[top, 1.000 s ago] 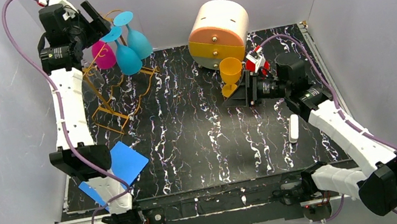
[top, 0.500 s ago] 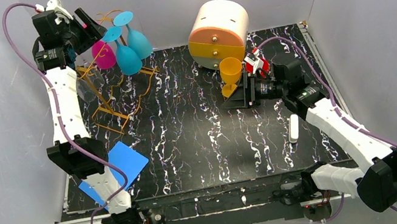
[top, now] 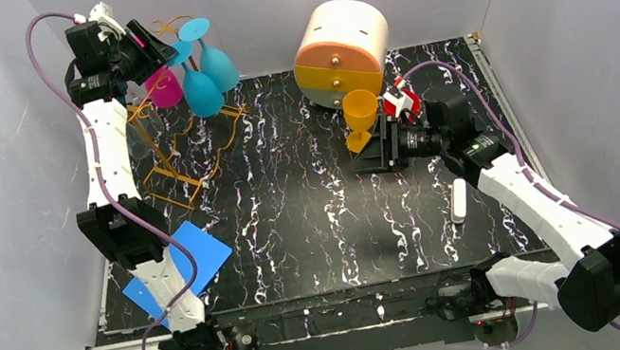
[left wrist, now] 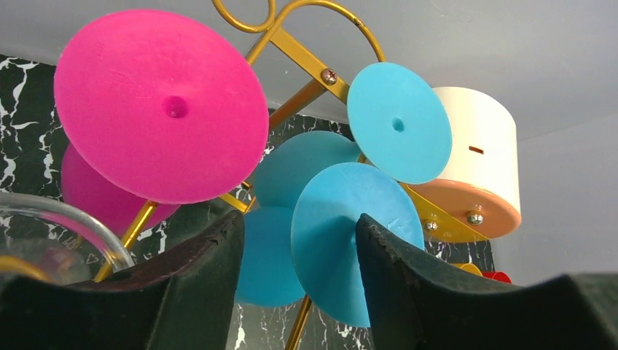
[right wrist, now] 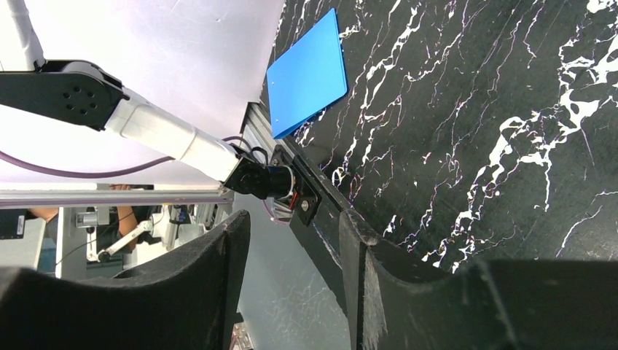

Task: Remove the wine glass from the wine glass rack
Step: Pick up the wine glass from the wine rack.

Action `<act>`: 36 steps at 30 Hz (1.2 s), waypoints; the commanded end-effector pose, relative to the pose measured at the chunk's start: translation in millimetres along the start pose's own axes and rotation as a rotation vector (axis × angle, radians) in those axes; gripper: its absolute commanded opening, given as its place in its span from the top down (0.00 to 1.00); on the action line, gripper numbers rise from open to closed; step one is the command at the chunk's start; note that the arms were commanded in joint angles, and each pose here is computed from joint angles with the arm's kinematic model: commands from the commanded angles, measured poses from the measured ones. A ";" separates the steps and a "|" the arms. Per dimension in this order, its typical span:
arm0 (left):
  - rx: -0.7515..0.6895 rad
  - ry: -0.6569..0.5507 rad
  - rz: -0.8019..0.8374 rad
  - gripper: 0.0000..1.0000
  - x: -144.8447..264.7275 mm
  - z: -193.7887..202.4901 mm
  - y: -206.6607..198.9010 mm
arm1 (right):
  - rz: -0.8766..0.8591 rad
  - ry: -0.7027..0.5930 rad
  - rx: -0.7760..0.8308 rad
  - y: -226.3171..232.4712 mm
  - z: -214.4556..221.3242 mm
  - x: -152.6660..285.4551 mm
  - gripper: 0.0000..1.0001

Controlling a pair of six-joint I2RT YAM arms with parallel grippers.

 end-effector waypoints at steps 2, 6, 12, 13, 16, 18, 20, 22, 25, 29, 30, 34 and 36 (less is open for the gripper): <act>-0.004 -0.028 0.035 0.48 14.1 -4.9 -10.6 | -0.031 -0.030 0.026 17.3 -5.7 4.7 0.44; -0.005 -0.023 0.034 0.53 16.3 2.0 -9.2 | -0.028 -0.026 0.012 14.2 -5.2 3.1 0.44; 0.013 -0.042 0.075 0.57 20.4 0.9 -16.4 | -0.021 -0.019 -0.001 9.9 -4.7 0.5 0.44; 0.023 -0.045 0.082 0.58 20.0 1.7 -17.2 | -0.019 -0.016 -0.006 8.8 -4.3 -0.1 0.44; 0.036 -0.064 0.082 0.68 21.0 1.4 -17.7 | -0.017 -0.007 -0.021 6.6 -3.6 -1.1 0.44; 0.041 -0.072 0.082 0.70 21.5 1.3 -17.9 | -0.014 0.000 -0.027 5.6 -2.4 -1.9 0.44; 0.045 -0.076 0.085 0.71 22.2 0.7 -18.8 | -0.009 0.000 -0.030 4.0 -2.4 -2.1 0.44; 0.047 -0.081 0.085 0.73 22.2 -0.5 -19.0 | -0.006 0.004 -0.035 2.5 -1.9 -2.7 0.44; 0.051 -0.074 0.082 0.80 20.1 1.4 -17.2 | 0.004 0.016 -0.052 -1.2 -1.1 -4.9 0.44; 0.051 -0.088 0.079 0.87 22.7 -2.5 -18.2 | 0.015 0.029 -0.070 -4.7 0.0 -6.5 0.44; 0.052 -0.092 0.081 0.88 22.7 -3.6 -18.7 | 0.018 0.031 -0.074 -5.4 0.1 -6.9 0.44; 0.063 -0.086 0.098 0.93 21.5 -3.4 -20.9 | 0.048 0.027 -0.096 -11.2 -0.1 -8.2 0.44; 0.073 -0.079 0.102 0.97 20.2 -1.2 -20.1 | 0.055 0.032 -0.104 -12.7 0.4 -8.8 0.44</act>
Point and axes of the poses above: each gripper's point midway between its finger pads, its own x axis back along the fingers, its own y axis along the line the jaws close on, z = x × y, the point moved 3 cm from there along x, back along the fingers, and after that the axes turned 11 degrees about -x, right-handed, at the moved point
